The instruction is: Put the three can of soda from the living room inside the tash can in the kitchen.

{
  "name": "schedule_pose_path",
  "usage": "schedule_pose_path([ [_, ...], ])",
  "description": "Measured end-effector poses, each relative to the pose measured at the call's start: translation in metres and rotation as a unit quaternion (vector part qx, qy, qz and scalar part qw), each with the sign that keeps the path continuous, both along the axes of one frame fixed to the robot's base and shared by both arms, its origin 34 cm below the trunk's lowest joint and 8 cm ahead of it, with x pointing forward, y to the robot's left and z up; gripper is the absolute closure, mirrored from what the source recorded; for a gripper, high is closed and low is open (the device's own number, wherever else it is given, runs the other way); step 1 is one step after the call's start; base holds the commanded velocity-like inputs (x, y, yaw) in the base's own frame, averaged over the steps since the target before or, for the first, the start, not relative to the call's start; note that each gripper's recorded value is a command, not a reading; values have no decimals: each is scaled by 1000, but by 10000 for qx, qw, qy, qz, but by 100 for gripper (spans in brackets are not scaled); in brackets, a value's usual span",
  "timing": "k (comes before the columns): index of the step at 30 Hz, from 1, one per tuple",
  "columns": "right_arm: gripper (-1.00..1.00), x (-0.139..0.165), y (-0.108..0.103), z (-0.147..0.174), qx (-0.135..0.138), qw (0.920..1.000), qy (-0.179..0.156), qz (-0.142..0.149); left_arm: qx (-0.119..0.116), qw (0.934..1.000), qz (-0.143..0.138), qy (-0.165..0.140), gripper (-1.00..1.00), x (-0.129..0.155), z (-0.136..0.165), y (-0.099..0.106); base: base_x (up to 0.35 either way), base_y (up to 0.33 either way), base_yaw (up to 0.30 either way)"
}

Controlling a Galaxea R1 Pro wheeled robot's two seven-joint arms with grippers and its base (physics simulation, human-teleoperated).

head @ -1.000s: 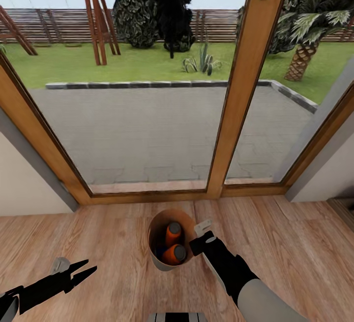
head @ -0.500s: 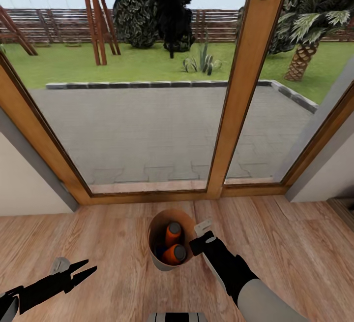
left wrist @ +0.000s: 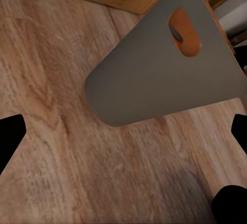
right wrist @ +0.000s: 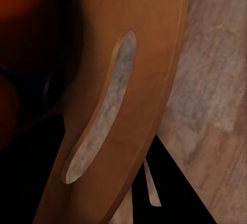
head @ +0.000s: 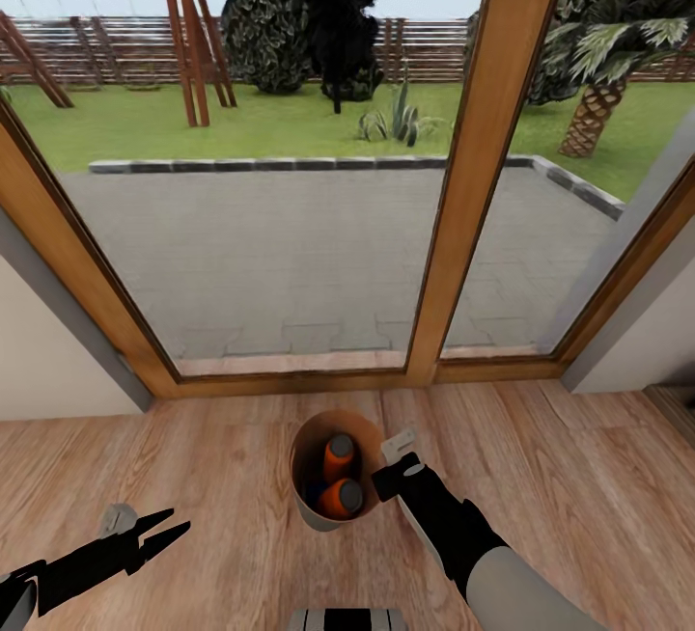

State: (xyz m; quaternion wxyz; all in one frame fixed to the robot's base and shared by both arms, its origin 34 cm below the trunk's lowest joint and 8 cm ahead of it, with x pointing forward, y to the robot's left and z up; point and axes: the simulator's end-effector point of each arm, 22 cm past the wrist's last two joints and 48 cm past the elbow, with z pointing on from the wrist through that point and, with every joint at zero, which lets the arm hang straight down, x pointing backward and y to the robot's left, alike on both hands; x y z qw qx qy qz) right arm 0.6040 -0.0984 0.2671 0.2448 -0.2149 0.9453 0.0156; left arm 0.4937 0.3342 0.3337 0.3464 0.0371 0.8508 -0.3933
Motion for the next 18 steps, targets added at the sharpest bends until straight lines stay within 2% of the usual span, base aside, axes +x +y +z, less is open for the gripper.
schedule_pose_path([
  [9,100,0,1,0,12,10000,3,-4,-2,10000,3,-5,-100,0,0,0,0,0,0],
  [18,100,-4,1,-13,10,10000,39,-2,-5,10000,7,36,-100,-4,-12,0,0,0,0],
])
